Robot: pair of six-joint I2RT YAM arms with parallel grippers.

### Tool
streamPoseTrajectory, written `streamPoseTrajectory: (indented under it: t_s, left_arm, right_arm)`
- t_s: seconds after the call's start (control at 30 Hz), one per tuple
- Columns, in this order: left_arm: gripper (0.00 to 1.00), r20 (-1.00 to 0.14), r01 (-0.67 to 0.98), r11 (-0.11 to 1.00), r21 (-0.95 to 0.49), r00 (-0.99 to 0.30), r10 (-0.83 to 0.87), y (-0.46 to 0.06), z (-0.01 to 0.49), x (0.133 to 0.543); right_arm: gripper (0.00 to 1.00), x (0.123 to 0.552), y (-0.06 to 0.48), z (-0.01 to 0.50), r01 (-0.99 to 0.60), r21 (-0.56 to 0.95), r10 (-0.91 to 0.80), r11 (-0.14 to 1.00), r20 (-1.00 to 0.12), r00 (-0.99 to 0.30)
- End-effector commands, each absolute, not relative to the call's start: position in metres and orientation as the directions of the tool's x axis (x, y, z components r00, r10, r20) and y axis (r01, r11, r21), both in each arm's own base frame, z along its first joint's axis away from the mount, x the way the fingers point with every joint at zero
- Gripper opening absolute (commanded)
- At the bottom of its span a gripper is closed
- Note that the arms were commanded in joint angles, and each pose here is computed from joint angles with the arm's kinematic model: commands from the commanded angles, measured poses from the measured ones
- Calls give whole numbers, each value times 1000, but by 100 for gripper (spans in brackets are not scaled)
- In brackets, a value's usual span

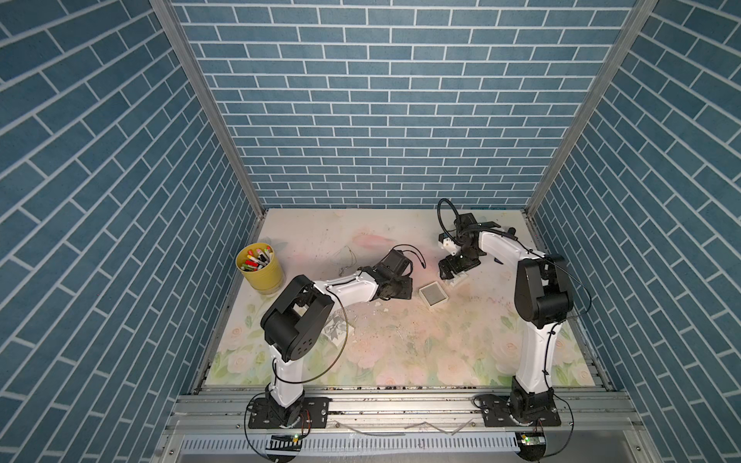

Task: Take the necklace out of the lift-off lid jewelry box
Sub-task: Pick up the lid from the center of the board.

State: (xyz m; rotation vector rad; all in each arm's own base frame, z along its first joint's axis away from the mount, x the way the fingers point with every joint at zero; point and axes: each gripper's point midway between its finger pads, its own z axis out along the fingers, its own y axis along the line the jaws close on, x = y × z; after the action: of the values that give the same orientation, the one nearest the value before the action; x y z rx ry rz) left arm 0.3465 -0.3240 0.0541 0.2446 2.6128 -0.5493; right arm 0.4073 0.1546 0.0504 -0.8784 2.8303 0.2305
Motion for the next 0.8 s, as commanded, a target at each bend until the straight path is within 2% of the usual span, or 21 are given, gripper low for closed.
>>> streamPoseTrajectory:
  t_s: [0.0, 0.2, 0.57, 0.77]
  left_arm:
    - [57, -455, 271, 906, -324, -885, 102, -325, 47, 346]
    - [57, -456, 276, 905, -323, -884, 107, -326, 47, 346]
    - [57, -474, 288, 901, -324, -874, 109, -324, 53, 346]
    - [57, -501, 291, 893, -343, -861, 88, -319, 63, 345]
  right_arm:
    - [93, 405, 151, 44, -617, 106, -596, 780, -172, -784]
    - [91, 408, 151, 35, -614, 108, -596, 782, -158, -787]
    - [69, 408, 154, 48, -592, 113, -564, 798, -210, -799]
    - [68, 398, 156, 66, -549, 149, -507, 823, -242, -827]
